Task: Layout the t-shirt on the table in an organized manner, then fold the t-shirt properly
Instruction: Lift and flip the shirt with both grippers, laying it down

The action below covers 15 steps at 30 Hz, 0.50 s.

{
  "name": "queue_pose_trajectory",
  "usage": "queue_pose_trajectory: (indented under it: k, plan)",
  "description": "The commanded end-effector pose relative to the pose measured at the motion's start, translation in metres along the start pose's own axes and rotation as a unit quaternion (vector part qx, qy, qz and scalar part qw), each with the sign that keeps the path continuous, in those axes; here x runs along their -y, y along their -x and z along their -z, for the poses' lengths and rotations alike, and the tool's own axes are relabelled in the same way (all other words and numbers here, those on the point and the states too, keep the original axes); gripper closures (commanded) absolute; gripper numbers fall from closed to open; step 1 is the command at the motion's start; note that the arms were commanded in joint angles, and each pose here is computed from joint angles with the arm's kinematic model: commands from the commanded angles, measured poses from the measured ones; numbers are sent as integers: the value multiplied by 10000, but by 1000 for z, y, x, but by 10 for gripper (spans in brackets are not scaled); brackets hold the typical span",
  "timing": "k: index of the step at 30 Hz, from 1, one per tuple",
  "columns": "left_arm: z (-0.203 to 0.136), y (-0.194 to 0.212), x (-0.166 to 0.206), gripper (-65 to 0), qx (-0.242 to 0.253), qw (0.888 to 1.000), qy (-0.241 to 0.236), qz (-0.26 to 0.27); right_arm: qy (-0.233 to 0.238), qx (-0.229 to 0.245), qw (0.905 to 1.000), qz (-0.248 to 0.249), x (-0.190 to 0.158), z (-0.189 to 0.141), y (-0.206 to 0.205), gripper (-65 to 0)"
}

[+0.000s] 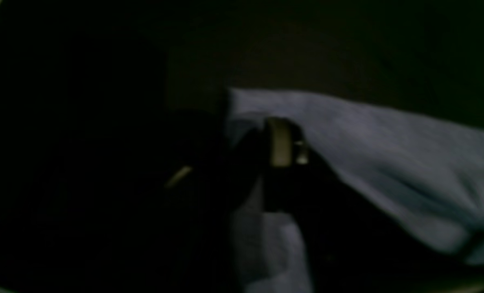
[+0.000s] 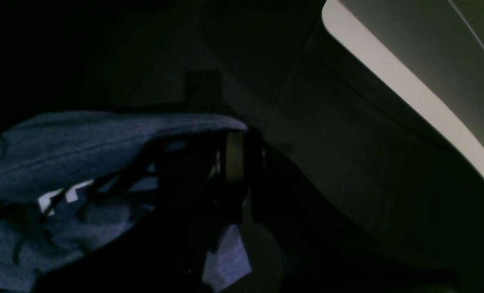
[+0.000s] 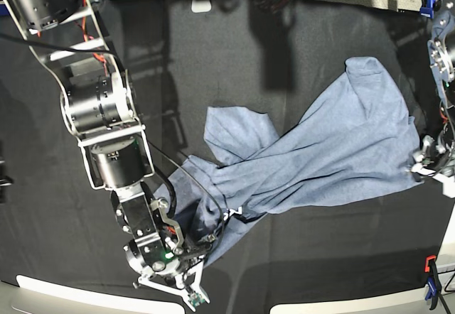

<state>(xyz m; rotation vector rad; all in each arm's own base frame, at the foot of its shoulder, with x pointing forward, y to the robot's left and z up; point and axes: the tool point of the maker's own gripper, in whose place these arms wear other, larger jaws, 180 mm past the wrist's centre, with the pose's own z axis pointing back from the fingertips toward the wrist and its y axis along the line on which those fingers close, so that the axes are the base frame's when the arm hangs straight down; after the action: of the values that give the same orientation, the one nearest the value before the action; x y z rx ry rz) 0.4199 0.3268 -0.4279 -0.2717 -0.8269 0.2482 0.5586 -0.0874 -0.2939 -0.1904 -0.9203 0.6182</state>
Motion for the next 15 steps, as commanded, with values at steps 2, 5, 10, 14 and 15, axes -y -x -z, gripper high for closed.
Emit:
queue_pose_trajectory:
  k: [2,5,10,14,15]
  plan:
    - [1,-10,22,0,-16,9988,477,101,233,493,9985,6,22,-12,-41,0]
    - [-4,-30,32,0,308,9962,794,-182,268,524,9983,-6,24,-15,-46,0]
    - [-28,-114,36,0,1096,9902,843,184,686,816,9943,73,51,-28,-69,0]
    - [-53,-189,43,0,1696,9822,716,362,990,1187,9880,55,77,-51,-108,0]
    - [-59,-205,45,0,1857,9795,704,336,1090,1303,9854,68,84,-58,-119,0]
